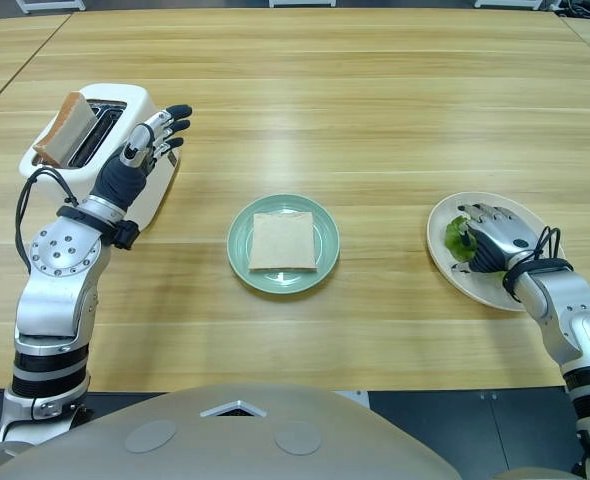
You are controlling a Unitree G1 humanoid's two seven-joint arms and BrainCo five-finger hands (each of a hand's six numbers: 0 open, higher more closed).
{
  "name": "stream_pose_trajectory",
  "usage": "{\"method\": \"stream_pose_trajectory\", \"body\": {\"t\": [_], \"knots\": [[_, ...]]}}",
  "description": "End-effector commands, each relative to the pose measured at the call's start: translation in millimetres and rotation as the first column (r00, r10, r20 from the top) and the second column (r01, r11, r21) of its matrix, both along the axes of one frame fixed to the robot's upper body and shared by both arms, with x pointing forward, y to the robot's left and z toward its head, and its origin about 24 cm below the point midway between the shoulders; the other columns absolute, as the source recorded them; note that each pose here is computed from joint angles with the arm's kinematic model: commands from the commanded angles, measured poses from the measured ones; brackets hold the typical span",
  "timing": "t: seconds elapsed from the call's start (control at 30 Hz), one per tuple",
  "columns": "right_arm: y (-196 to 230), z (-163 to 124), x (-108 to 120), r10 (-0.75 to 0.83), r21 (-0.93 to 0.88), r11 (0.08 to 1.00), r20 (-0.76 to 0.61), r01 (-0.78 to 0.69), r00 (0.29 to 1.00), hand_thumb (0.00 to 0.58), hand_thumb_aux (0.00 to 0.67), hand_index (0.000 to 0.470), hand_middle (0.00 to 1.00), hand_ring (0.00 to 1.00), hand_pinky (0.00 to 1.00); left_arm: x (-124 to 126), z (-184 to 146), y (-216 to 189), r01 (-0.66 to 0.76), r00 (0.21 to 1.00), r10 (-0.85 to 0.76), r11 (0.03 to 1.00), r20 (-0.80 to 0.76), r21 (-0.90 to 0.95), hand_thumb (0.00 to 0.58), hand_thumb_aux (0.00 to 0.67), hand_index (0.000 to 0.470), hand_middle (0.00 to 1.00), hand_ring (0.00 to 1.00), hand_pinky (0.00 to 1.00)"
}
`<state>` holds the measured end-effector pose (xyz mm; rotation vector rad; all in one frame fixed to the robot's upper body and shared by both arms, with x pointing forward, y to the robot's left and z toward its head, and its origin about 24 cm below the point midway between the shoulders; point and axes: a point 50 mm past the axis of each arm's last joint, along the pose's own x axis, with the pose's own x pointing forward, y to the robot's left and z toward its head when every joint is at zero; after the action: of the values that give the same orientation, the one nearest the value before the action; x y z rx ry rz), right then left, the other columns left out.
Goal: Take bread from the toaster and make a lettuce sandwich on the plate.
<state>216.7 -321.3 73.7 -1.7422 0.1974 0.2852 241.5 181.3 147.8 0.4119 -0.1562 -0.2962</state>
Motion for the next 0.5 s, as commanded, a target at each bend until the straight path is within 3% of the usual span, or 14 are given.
{"method": "stream_pose_trajectory", "body": {"t": [0.03,0.23,0.27,0.3,0.33,0.5], "knots": [[9.2,18.0,5.5,0.050,0.046,0.997,0.107,-0.055,0.993,0.580,0.670,0.470,0.00,0.00,0.00,3.1,2.7,2.0,0.001,1.000,-0.001,1.000,-0.001,0.003,0.000,0.000,0.000,0.00,0.00,0.00],[7.1,30.7,2.1,0.049,0.018,0.998,0.140,-0.052,0.989,0.580,0.670,0.470,0.00,0.00,0.00,4.2,2.8,1.1,0.006,1.000,-0.006,1.000,0.001,0.005,0.000,0.000,0.000,0.00,0.00,0.00],[2.0,31.6,-2.6,0.024,0.012,1.000,0.116,-0.025,0.993,0.530,0.473,0.332,0.00,0.00,0.00,4.6,2.6,1.2,0.006,1.000,-0.006,1.000,0.001,0.005,0.000,0.000,0.000,0.00,0.00,0.00],[-2.6,31.5,-7.6,-0.002,0.011,1.000,0.087,0.001,0.996,0.237,0.155,0.109,0.00,0.00,0.00,4.9,2.2,1.5,0.005,1.000,-0.005,1.000,0.000,0.005,0.000,0.000,0.000,0.00,0.00,0.00],[-5.9,30.7,-12.4,-0.024,0.009,1.000,0.056,0.023,0.998,0.000,0.000,0.000,0.00,0.00,0.00,5.3,1.8,1.8,0.004,1.000,-0.004,1.000,-0.001,0.005,0.000,0.000,0.000,0.00,0.00,0.00],[-13.6,24.6,-32.8,-0.120,0.030,0.992,-0.108,0.124,0.987,0.000,0.000,0.000,0.00,0.00,0.00,6.2,0.9,5.7,-0.009,1.000,0.009,1.000,-0.001,0.005,0.000,0.000,0.000,0.00,0.00,0.00]]}}
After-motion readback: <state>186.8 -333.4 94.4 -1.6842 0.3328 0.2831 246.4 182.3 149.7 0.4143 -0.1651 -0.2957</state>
